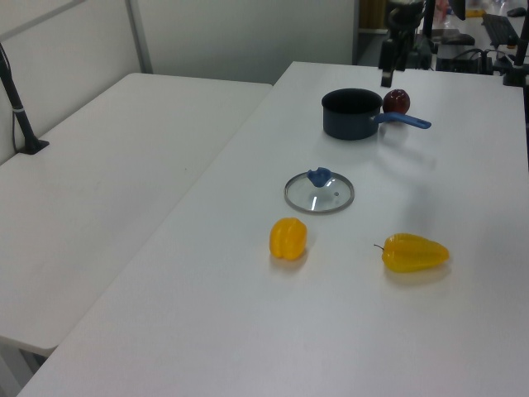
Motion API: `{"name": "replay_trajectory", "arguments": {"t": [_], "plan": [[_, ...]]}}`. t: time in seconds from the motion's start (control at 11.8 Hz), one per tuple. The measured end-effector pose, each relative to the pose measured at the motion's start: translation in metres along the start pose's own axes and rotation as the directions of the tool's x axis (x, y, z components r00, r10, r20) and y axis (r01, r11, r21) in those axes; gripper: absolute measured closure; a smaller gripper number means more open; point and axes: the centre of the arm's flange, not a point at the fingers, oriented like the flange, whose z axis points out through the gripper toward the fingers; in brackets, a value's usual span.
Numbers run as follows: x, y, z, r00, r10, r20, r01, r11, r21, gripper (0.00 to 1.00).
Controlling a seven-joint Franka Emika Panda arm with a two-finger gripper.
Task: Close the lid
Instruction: 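Lower the gripper onto the glass lid and grasp its blue knob, then lift the glass lid by the knob and carry it over the saucepan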
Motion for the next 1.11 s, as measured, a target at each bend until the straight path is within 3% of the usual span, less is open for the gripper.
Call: {"name": "replay_trajectory", "arguments": {"t": [0.77, 1.11], "plan": [[0.066, -0.093, 0.157, 0.983, 0.135, -0.125, -0.127, 0.989, 0.069, 0.00], [0.072, -0.114, 0.204, 0.972, 0.176, -0.156, -0.174, 0.984, 0.029, 0.00]]}}
